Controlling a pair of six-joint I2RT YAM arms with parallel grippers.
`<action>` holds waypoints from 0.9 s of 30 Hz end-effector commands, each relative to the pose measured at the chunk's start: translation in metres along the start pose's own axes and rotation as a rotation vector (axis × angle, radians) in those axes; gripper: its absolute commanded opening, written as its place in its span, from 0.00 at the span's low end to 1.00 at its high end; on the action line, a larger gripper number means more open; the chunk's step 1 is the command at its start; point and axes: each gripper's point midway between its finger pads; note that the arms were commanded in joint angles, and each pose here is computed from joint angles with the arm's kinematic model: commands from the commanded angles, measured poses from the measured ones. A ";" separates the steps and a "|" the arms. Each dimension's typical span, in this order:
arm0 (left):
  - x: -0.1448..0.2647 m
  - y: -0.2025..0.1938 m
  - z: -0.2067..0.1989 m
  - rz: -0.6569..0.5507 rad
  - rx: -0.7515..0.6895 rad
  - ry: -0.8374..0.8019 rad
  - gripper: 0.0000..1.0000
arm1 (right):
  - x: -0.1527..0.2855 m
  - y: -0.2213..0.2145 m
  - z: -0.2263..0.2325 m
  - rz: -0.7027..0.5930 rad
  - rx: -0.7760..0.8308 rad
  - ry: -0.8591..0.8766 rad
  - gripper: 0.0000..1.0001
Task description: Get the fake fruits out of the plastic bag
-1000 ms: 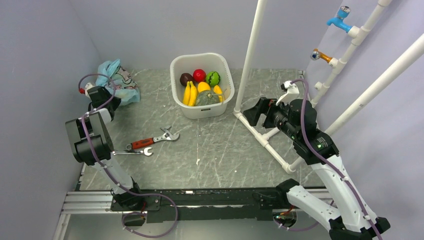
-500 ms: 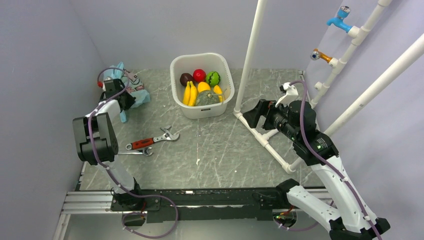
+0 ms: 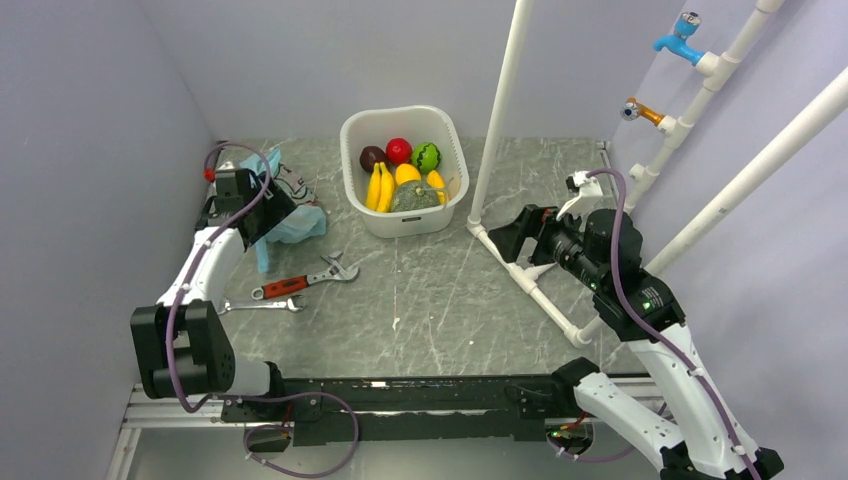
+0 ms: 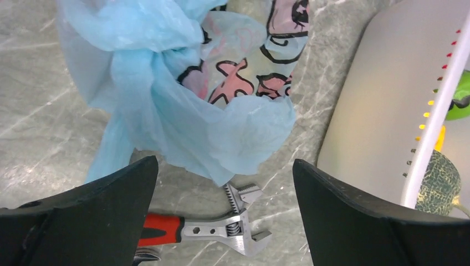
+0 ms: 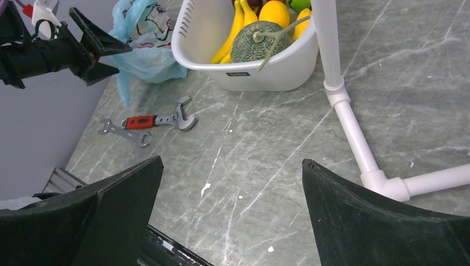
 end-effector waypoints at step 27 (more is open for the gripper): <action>-0.061 0.078 0.007 0.081 0.189 -0.261 0.73 | -0.019 -0.013 0.010 0.044 -0.038 0.067 1.00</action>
Point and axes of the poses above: each gripper's point midway between its finger pads, its own x axis back along the fingers, its own z axis along the line the jaws close on, y = z × x, and after that the axes turned 15 degrees about x, right-handed
